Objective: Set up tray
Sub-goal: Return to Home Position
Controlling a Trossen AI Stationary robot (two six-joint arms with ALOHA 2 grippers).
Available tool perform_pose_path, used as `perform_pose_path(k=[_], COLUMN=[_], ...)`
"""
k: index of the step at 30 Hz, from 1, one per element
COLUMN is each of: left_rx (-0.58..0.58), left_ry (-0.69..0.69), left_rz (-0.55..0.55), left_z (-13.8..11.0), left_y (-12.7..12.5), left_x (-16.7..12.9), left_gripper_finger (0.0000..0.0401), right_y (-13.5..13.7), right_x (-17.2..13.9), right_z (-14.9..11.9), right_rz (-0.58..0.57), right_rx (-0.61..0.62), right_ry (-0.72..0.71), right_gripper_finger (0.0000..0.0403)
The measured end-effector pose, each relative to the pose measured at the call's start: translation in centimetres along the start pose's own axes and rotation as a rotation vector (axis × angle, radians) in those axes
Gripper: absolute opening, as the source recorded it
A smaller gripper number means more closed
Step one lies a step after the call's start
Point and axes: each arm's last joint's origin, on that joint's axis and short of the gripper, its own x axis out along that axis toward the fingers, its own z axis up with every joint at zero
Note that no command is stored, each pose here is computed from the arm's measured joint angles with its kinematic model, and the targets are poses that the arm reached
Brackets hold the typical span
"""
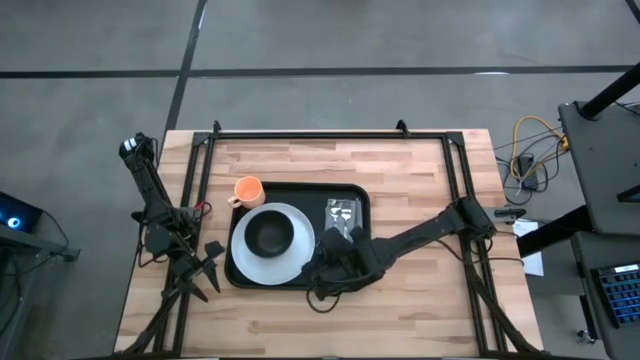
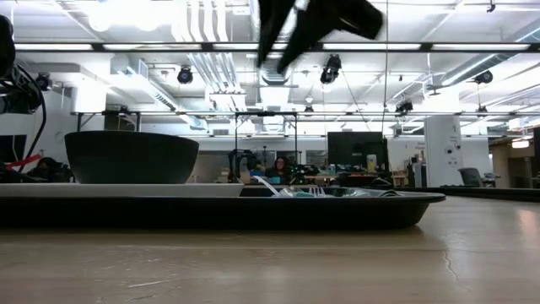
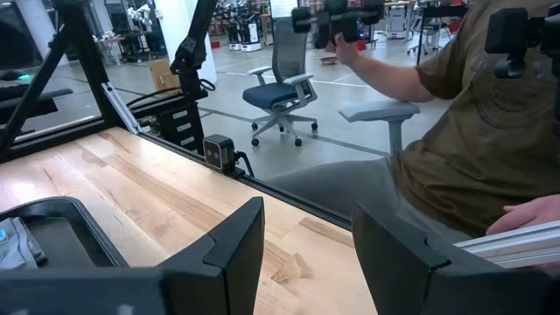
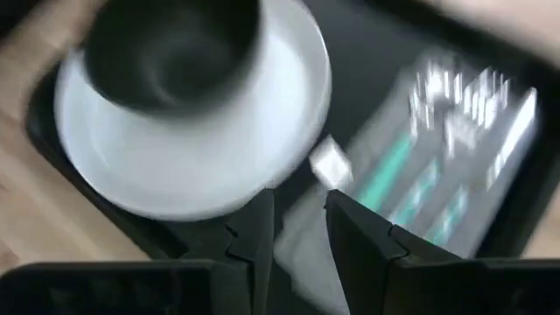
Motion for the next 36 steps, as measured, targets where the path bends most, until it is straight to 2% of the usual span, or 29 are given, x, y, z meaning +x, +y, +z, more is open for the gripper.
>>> perform_pose_path(k=[2, 8, 11, 19, 22, 26, 30, 36], left_rx=[0.000, 0.000, 0.000, 0.000, 0.000, 0.000, 0.000, 0.000], left_ry=[0.000, 0.000, 0.000, 0.000, -0.001, 0.000, -0.001, 0.000], left_rz=[0.000, 0.000, 0.000, 0.000, -0.001, -0.001, -0.001, -0.001], left_z=[0.0, 0.0, 0.0, 0.0, 0.0, 0.0, 0.0, 0.0], left_y=[0.0, 0.0, 0.0, 0.0, 0.0, 0.0, 0.0, 0.0], left_x=[0.0, 0.0, 0.0, 0.0, 0.0, 0.0, 0.0, 0.0], left_gripper_finger=[0.0155, 0.0155, 0.0155, 0.0155, 0.0155, 0.0155, 0.0155, 0.0155], right_y=[0.5, 2.1, 2.5, 0.9, -0.7, -3.6, -6.9, -12.5], right_x=[-0.3, -0.8, -0.8, -1.0, -1.0, -1.4, -2.0, -1.9], right_z=[0.4, 0.2, -0.4, -1.3, -1.6, -1.9, -2.0, -0.2], right_rz=[0.030, 0.100, 0.131, 0.110, 0.107, 0.172, 0.402, 0.938], right_rx=[-0.075, -0.409, -0.521, -0.681, -0.721, -0.734, -0.751, -0.767], right_ry=[-0.065, -0.227, -0.251, -0.246, -0.249, -0.296, -0.365, -0.563], right_gripper_finger=[0.0098, 0.0090, 0.0085, 0.0077, 0.0081, 0.0085, 0.0086, 0.0075])
